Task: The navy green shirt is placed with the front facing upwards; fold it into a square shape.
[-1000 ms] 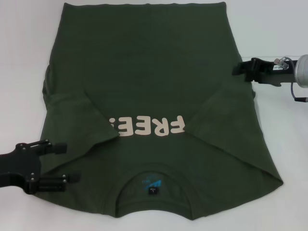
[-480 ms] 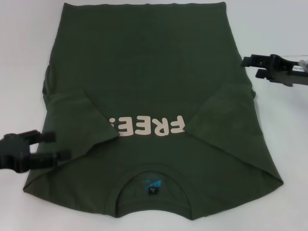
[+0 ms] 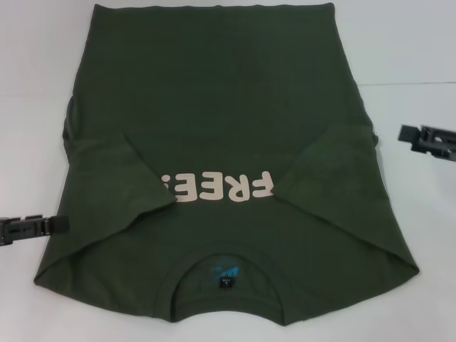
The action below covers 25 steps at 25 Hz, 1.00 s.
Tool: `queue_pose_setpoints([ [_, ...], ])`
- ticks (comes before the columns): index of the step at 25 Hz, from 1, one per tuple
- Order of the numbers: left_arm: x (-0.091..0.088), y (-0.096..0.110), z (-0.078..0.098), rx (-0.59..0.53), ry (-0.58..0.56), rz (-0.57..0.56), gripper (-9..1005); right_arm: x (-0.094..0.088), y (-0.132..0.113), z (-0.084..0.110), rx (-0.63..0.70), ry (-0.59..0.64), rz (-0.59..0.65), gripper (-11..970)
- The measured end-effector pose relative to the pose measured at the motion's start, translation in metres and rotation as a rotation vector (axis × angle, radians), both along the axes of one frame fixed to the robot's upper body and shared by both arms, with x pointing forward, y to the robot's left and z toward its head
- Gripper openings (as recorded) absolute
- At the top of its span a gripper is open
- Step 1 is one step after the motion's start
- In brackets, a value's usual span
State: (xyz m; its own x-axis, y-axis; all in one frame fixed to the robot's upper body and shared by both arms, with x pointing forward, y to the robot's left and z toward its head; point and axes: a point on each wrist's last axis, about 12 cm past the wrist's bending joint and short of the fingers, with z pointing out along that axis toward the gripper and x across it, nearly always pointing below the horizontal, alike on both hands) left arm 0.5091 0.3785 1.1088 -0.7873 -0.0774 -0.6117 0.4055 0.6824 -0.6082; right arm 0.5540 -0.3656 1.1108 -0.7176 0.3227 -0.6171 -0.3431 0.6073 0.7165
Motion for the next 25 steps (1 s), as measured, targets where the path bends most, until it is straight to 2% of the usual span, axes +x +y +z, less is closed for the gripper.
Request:
queue_pose_setpoints([
  [4, 0.008, 0.005, -0.001, 0.023, 0.14, 0.073, 810, -0.022, -0.011, -0.007, -0.015, -0.058, 0.02, 796],
  [11, 0.024, 0.003, -0.003, 0.062, 0.228, 0.131, 808, -0.041, -0.035, -0.013, -0.01, -0.004, -0.039, 870],
  [16, 0.031, -0.004, -0.008, 0.114, 0.301, 0.112, 806, -0.045, -0.033, -0.017, -0.025, 0.017, -0.022, 927],
  [25, 0.034, -0.007, -0.011, 0.215, 0.386, 0.102, 803, -0.042, -0.031, -0.021, -0.053, 0.035, -0.025, 931],
])
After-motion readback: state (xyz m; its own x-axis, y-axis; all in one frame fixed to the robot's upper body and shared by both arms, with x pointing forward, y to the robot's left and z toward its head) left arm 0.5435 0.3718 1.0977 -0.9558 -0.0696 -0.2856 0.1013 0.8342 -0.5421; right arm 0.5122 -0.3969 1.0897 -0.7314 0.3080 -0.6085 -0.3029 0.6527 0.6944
